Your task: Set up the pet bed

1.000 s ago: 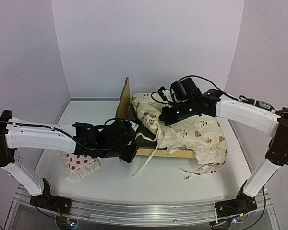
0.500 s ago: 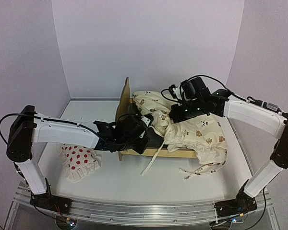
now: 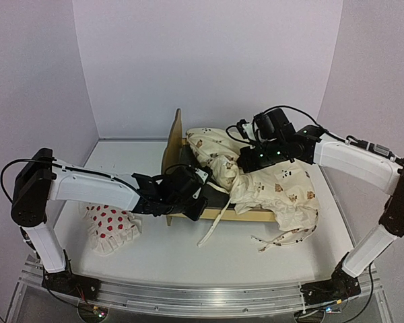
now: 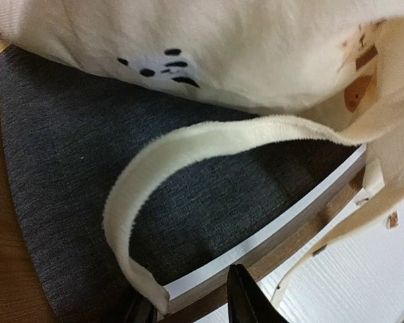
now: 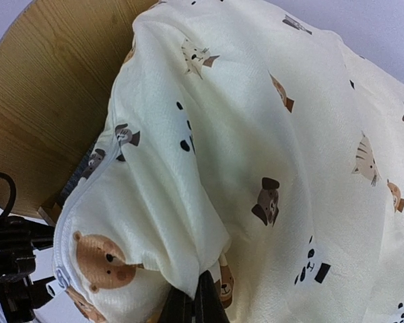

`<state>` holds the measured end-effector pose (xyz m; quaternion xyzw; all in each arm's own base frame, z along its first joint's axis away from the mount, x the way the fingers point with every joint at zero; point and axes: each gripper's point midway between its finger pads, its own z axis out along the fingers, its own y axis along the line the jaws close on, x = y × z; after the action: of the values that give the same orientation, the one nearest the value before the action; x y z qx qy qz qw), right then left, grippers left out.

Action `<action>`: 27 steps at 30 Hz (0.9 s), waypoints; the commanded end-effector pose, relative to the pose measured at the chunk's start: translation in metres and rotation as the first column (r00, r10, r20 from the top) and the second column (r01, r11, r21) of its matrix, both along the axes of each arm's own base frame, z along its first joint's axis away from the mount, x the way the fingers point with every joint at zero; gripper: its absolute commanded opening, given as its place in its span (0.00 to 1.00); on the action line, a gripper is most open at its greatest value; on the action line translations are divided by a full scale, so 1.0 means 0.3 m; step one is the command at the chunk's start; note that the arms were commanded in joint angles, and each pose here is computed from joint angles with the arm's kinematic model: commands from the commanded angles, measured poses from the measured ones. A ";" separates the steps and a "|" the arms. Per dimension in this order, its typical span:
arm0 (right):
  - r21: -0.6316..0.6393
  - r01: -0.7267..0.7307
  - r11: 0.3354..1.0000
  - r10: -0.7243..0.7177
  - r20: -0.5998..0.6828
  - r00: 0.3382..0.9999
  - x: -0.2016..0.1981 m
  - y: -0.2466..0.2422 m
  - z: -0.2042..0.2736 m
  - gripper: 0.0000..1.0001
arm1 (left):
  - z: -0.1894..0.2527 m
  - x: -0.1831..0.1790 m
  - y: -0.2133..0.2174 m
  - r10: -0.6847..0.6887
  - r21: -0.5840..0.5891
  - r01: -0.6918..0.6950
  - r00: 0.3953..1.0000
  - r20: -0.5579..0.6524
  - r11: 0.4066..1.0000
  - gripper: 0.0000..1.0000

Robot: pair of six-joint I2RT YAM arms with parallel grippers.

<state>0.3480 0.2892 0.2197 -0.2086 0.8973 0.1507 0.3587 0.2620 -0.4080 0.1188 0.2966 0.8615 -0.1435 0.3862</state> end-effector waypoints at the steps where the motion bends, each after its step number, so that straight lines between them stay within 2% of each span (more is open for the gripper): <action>1: 0.024 0.017 1.000 -0.017 0.012 1.000 0.009 -0.014 0.020 0.00 | 0.077 -0.028 -0.005 -0.005 -0.059 0.004 1.000 -0.028 0.998 0.46; 3: 0.028 0.015 0.999 -0.016 0.013 1.000 0.009 -0.012 0.024 0.00 | 0.107 -0.048 -0.016 -0.026 -0.072 0.023 0.999 -0.038 0.997 0.52; 9: 0.044 0.005 0.999 -0.006 0.017 1.000 0.005 -0.006 0.043 0.00 | 0.247 -0.098 -0.031 -0.069 -0.081 0.066 0.997 -0.028 0.994 0.82; 12: 0.050 -0.002 0.999 0.001 0.015 1.000 0.001 -0.002 0.045 0.00 | 0.306 -0.102 -0.021 -0.067 -0.096 0.064 0.998 -0.023 0.993 0.85; 13: 0.049 -0.002 0.999 0.002 0.013 1.000 -0.001 -0.002 0.043 0.00 | 0.317 -0.104 -0.020 -0.066 -0.095 0.064 0.997 -0.025 0.993 0.85; 17: 0.047 -0.002 0.999 0.002 0.007 1.000 -0.002 -0.002 0.034 0.00 | 0.309 -0.091 -0.014 -0.043 -0.054 0.041 0.999 -0.028 0.998 0.75; 23: 0.062 0.000 0.998 0.000 0.004 1.000 0.002 0.006 0.043 0.00 | 0.264 -0.058 -0.043 -0.018 -0.034 0.017 1.000 -0.016 0.999 0.54; 27: 0.074 -0.006 0.997 0.008 -0.017 1.000 0.007 0.026 0.026 0.00 | 0.245 -0.071 -0.051 -0.032 -0.045 0.030 0.999 -0.035 0.999 0.52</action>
<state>0.3437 0.2954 0.2192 -0.2117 0.8963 0.1721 0.3496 0.2386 -0.4188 0.1865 0.3065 0.8605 -0.1653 0.3718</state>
